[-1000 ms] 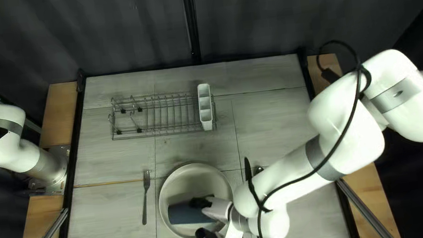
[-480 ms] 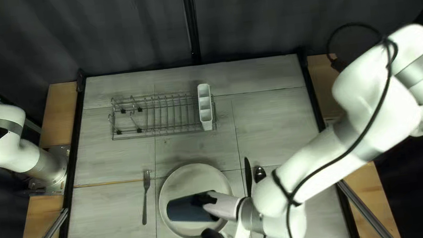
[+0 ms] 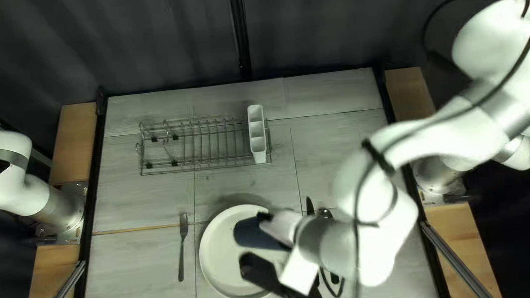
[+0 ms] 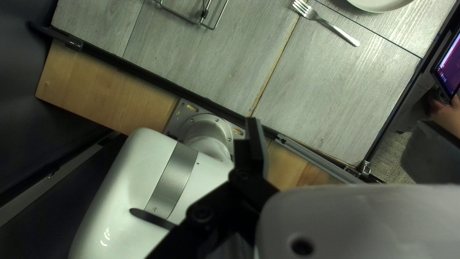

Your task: Pick up and place plate onto table. Place down one fork to the left of the plate. Place spoon and knife to the right of the plate. Place cup above the knife and spoon

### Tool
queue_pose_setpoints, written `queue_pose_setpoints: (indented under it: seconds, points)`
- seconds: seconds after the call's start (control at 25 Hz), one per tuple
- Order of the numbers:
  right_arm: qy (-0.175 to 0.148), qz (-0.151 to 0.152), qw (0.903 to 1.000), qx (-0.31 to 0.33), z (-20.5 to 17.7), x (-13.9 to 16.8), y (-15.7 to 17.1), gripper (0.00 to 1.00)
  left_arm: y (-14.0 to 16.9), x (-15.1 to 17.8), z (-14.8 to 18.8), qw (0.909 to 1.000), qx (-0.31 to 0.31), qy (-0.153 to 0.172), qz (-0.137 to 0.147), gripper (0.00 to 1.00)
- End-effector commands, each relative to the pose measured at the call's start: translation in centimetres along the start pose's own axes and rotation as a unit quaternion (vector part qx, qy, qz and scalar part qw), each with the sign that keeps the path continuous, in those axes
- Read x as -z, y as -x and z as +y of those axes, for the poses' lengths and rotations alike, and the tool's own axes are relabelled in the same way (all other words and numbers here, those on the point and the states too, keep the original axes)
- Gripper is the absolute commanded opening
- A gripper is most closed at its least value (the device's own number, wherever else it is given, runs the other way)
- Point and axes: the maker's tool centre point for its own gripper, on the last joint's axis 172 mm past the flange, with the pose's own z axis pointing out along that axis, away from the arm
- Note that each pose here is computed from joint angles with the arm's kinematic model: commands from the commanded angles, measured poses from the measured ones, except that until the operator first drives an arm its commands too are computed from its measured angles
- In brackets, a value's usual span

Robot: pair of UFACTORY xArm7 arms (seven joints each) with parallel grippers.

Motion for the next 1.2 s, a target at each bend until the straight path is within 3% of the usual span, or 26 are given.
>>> queue_pose_setpoints:
  seconds: [0.04,0.2,0.4,0.76,1.2]
  points:
    - [-0.118,-0.030,0.9926,-0.001,1.0,-2.2,5.0,0.00,0.0,0.0,0.0,1.0000,0.000,0.000,0.000,1.00]
    - [-0.196,-0.037,0.9797,0.021,0.4,-4.7,8.0,0.00,0.0,0.0,0.0,1.0000,0.000,0.000,0.000,1.00]
    - [-0.244,-0.057,0.9678,0.027,-0.1,-6.6,11.0,0.00,0.0,0.0,0.0,1.0000,0.000,0.000,0.000,1.00]
    - [-0.276,-0.076,0.9577,0.026,-1.6,-12.2,13.8,0.00,0.0,0.0,0.0,1.0000,0.000,0.000,0.000,1.00]
    - [-0.287,-0.067,0.9550,0.033,-4.6,-17.6,13.9,0.00,0.0,0.0,0.0,1.0000,0.000,0.000,0.000,1.00]
